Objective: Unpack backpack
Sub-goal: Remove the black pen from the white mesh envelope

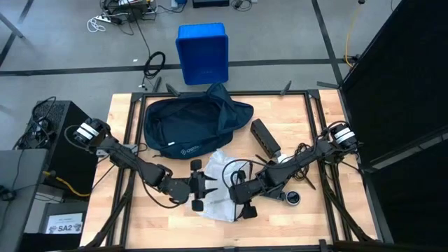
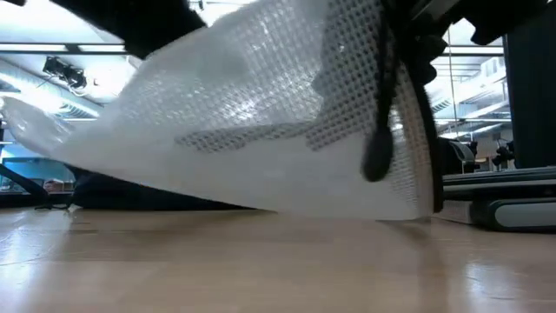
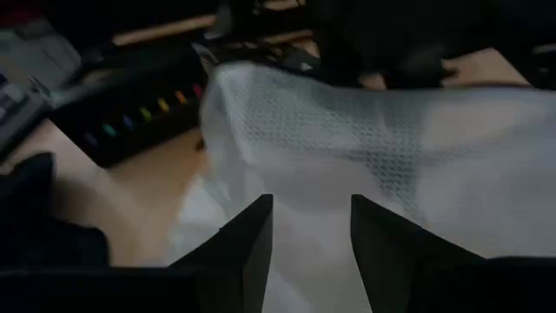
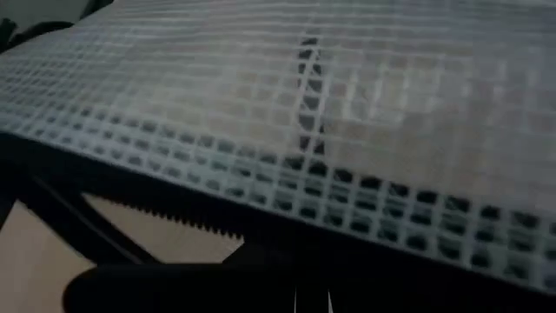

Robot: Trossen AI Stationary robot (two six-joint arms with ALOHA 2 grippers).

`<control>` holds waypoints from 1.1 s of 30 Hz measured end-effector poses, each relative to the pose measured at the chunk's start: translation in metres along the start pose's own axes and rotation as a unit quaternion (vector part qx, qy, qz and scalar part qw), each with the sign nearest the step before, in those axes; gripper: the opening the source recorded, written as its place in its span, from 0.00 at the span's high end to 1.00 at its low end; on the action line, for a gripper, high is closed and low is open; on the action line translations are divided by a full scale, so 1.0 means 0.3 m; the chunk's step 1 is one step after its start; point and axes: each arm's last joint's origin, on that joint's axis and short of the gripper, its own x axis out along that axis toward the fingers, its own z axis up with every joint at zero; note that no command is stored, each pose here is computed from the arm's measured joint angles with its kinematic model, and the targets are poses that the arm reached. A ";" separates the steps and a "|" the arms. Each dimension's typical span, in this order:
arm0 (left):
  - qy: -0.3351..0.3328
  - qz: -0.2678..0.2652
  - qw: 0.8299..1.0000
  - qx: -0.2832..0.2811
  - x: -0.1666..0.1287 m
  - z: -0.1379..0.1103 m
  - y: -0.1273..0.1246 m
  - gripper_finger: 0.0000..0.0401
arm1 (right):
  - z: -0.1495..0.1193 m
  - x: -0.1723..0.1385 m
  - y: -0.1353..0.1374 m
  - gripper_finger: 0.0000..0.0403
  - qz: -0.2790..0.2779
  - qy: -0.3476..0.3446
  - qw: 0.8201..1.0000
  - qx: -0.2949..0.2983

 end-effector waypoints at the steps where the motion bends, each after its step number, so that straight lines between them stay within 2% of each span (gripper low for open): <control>1: -0.001 0.003 1.000 -0.002 0.004 0.002 0.006 0.68 | -0.001 0.000 0.002 0.99 0.000 0.002 1.000 -0.002; 10: 0.006 0.002 1.000 -0.010 0.042 -0.008 0.033 0.68 | -0.067 -0.009 0.005 0.99 -0.032 0.095 0.995 0.017; 18: 0.011 -0.003 1.000 -0.010 0.060 -0.017 0.037 0.68 | -0.113 -0.074 0.011 0.99 -0.092 0.217 0.971 0.039; 24: 0.016 -0.006 1.000 -0.007 0.059 -0.020 0.036 0.68 | -0.070 -0.203 0.060 0.99 -0.077 0.177 0.980 0.043; 27: 0.022 -0.005 1.000 -0.004 0.059 -0.025 0.037 0.68 | -0.072 -0.277 0.076 0.99 -0.099 0.170 0.979 0.054; 33: 0.024 -0.009 1.000 -0.005 0.059 -0.026 0.036 0.68 | -0.146 -0.422 0.092 0.99 -0.199 0.226 0.948 0.101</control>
